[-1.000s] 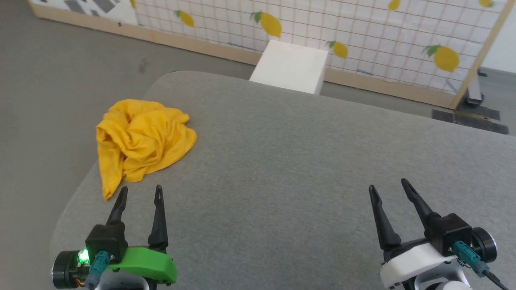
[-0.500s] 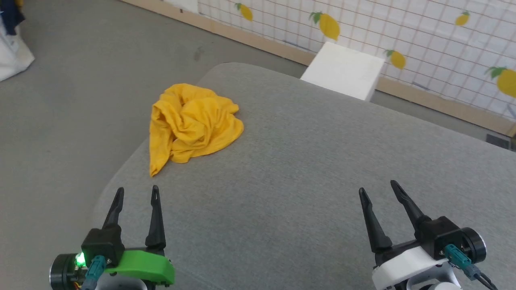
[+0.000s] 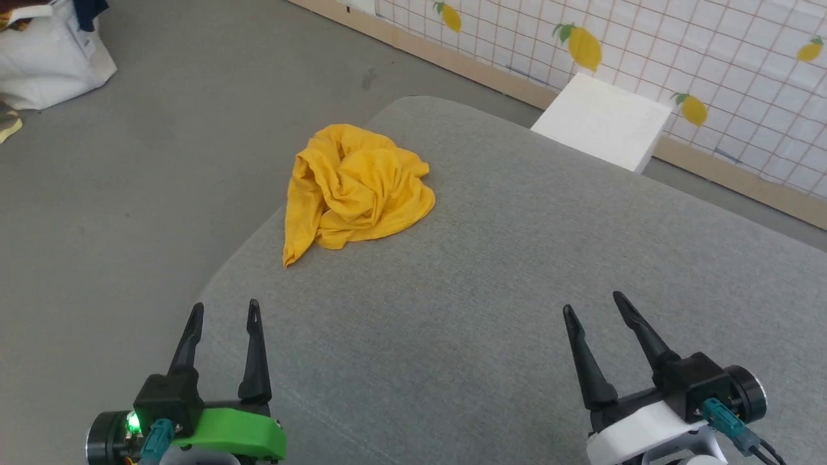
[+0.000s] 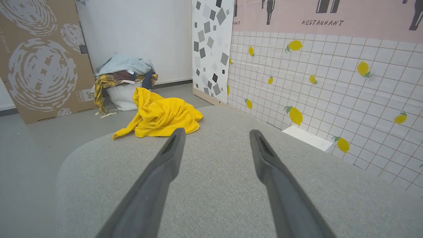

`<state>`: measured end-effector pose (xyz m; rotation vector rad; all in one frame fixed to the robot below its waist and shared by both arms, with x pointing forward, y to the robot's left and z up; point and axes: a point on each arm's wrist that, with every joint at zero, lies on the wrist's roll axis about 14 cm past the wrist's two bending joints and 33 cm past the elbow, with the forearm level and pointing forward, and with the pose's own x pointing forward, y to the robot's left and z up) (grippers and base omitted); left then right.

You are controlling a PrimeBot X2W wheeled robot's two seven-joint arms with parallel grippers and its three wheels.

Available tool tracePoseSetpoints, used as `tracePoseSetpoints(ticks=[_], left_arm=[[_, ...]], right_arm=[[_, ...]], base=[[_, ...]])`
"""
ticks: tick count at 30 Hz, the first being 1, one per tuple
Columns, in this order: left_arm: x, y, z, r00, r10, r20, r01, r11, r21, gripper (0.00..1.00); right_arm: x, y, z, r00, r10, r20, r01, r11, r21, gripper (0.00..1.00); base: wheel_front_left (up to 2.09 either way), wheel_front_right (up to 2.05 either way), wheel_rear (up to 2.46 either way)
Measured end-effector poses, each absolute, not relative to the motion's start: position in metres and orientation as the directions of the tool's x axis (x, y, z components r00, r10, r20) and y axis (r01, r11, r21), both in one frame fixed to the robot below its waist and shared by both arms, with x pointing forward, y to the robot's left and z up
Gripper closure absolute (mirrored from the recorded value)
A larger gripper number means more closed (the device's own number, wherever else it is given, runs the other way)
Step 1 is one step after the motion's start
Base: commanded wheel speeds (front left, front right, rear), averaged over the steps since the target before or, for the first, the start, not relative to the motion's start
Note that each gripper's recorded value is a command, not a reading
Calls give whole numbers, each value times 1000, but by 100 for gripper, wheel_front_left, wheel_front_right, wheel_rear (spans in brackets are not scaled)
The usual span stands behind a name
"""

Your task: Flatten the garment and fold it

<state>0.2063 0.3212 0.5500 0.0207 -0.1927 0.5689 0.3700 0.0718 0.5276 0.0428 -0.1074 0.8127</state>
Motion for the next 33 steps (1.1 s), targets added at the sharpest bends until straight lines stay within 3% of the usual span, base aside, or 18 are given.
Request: tracePoseSetpoints(ticks=[26, 33], left_arm=[[156, 337, 554, 736, 637, 232, -642, 764, -60, 0], [158, 336, 554, 739, 631, 235, -636, 769, -64, 0]], right_arm=[[342, 123, 532, 542, 827, 149, -837, 547, 6, 0], [340, 122, 533, 542, 826, 154, -836, 548, 4, 0]], base=[[0, 0, 0], [0, 0, 0]])
